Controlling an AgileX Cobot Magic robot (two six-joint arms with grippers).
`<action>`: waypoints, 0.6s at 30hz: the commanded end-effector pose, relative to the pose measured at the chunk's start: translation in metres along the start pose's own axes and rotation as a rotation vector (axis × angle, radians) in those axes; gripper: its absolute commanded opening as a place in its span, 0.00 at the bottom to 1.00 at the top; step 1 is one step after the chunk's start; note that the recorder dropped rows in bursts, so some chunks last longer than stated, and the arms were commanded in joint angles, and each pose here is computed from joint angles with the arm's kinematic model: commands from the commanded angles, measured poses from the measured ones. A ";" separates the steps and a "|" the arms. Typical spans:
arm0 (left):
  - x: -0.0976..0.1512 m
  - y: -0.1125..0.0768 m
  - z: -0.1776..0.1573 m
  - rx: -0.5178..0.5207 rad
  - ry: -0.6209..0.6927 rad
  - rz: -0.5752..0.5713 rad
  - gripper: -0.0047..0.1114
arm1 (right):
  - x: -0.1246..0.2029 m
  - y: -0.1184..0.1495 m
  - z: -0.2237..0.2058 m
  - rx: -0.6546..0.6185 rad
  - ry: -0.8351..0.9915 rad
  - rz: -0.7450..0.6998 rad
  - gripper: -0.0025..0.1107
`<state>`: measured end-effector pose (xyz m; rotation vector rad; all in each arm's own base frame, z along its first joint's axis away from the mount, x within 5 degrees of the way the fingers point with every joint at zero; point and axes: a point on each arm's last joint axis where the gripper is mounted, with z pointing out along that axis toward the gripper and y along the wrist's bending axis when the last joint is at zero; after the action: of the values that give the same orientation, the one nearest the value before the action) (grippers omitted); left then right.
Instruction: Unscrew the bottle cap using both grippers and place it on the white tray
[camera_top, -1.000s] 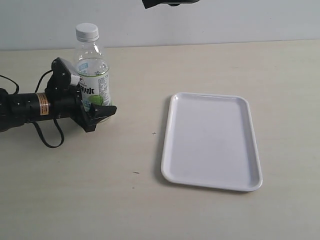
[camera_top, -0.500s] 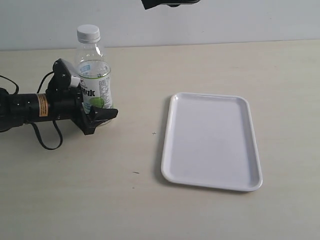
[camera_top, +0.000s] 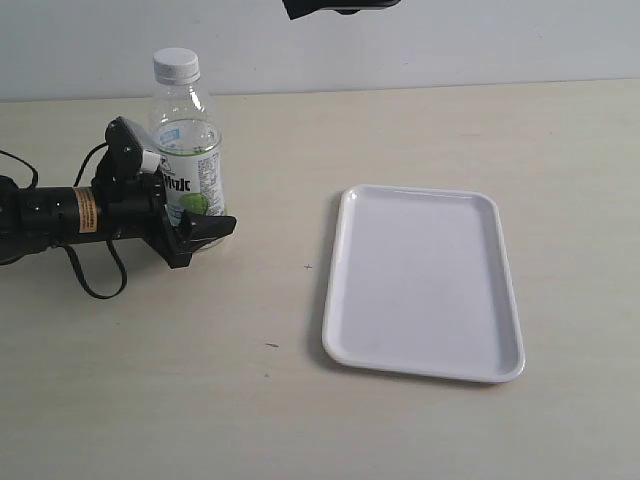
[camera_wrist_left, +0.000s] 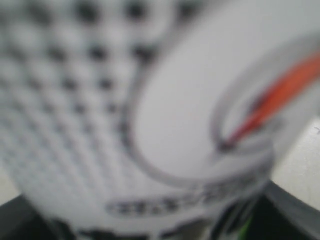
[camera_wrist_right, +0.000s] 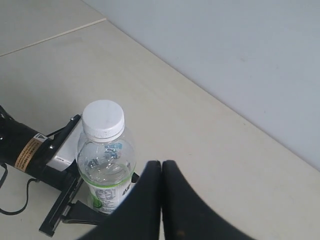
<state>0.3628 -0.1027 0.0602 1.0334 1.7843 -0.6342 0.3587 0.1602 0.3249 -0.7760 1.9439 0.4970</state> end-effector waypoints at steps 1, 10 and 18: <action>0.000 0.000 -0.001 -0.012 0.018 -0.011 0.37 | 0.000 -0.001 -0.003 0.008 -0.003 0.001 0.03; 0.000 -0.001 -0.001 -0.004 0.021 0.014 0.04 | -0.006 -0.007 -0.009 0.062 0.084 0.035 0.10; 0.001 -0.002 -0.001 0.009 0.025 0.100 0.04 | -0.023 -0.011 -0.012 0.024 0.338 0.091 0.45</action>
<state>0.3622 -0.1030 0.0599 1.0897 1.7469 -0.6021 0.3638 0.1518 0.3505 -0.7610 2.1907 0.3917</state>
